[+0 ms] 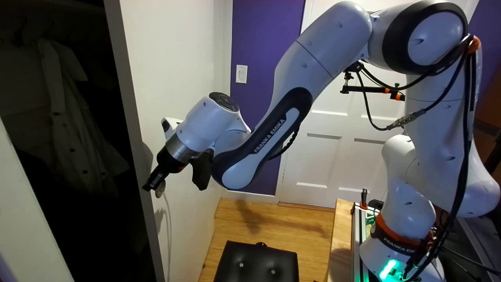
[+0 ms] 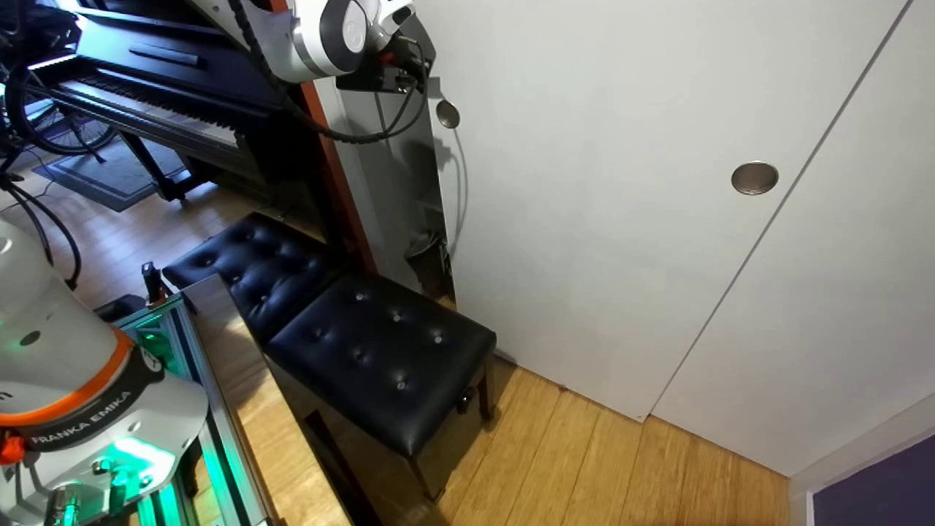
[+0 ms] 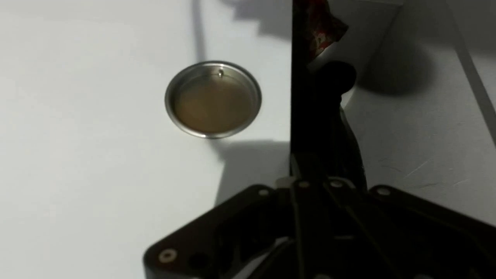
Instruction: Slide the closet door to the right
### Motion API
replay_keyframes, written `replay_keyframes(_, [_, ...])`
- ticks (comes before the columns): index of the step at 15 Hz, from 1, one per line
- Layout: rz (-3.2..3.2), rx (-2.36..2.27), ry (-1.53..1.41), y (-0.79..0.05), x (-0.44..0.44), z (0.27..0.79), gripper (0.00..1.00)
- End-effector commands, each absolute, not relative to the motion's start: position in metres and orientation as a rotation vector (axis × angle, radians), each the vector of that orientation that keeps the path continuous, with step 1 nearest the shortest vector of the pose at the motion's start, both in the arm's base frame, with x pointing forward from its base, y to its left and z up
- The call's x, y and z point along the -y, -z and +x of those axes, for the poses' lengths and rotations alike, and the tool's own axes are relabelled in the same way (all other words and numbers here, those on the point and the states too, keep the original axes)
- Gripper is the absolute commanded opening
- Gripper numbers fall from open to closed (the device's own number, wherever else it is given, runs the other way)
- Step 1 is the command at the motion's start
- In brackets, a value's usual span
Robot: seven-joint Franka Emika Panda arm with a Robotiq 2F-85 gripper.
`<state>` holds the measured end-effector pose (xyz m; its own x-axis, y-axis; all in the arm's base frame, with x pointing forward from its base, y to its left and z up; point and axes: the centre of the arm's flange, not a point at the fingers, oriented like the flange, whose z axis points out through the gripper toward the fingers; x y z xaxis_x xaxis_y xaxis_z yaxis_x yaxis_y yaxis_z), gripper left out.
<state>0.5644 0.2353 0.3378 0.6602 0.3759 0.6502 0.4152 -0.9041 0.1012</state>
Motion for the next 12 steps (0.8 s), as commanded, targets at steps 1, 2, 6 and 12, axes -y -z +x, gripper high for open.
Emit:
replay_keyframes(1, [-2.825, 0.661, 1.134, -0.330, -0.238, 0.567, 0.00])
replay_keyframes(2, [-2.832, 0.654, 1.142, -0.332, -0.238, 0.567, 0.00])
replay_keyframes(6, [-2.862, 0.575, 1.156, -0.337, -0.230, 0.567, 0.00])
replay_keyframes(12, [-2.867, 0.387, 1.161, -0.345, -0.206, 0.569, 0.00])
